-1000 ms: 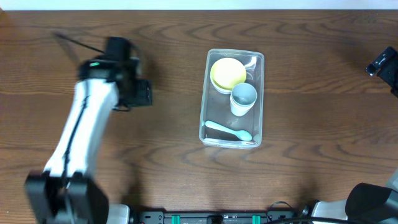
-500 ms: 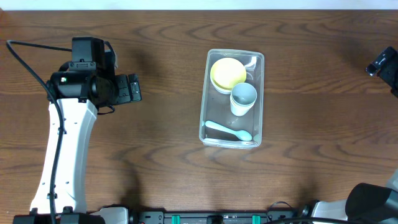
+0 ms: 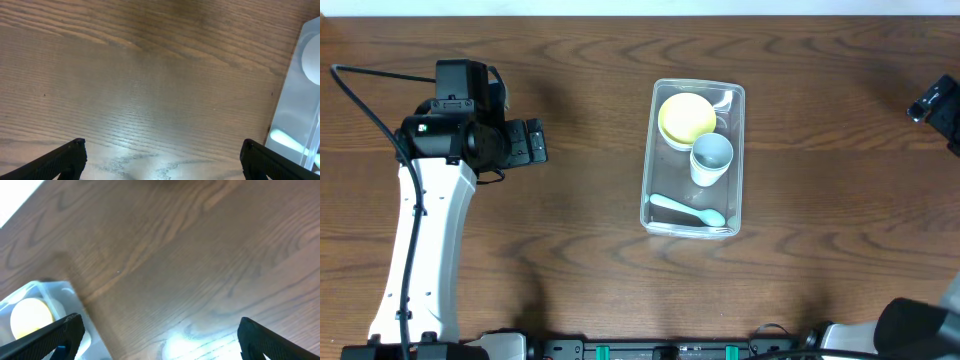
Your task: Pack container
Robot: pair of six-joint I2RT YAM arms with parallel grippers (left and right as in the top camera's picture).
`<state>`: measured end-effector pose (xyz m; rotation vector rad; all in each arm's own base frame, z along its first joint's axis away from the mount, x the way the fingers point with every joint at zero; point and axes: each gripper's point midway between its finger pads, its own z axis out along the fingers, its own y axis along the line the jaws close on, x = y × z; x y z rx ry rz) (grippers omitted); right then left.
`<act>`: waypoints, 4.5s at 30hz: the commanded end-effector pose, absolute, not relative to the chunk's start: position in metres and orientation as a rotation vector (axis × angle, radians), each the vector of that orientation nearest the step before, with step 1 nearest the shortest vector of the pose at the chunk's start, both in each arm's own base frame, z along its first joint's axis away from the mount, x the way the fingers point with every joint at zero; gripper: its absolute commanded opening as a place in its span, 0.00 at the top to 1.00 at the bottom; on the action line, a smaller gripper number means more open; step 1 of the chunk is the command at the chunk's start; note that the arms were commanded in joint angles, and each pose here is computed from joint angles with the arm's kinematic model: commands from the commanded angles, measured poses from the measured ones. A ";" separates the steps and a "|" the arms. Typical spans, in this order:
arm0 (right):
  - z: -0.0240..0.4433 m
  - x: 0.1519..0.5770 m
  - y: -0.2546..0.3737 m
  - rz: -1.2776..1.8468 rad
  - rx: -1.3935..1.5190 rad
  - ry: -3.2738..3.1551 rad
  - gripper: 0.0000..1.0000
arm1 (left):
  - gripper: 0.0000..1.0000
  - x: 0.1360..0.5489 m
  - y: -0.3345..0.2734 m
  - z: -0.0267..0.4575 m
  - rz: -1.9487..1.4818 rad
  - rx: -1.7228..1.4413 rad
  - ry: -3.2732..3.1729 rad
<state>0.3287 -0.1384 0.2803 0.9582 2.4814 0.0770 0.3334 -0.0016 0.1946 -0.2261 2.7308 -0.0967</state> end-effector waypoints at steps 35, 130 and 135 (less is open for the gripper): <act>0.139 0.203 -0.024 -0.118 0.072 2.038 0.01 | 0.02 0.335 0.001 0.198 -0.085 -0.235 2.723; 0.107 0.212 -0.019 -0.082 0.048 2.003 0.01 | 0.02 0.218 0.002 0.117 0.011 -0.008 1.952; 0.107 0.212 -0.019 -0.082 0.048 2.003 0.01 | 0.02 0.216 0.002 0.113 0.011 -0.008 1.972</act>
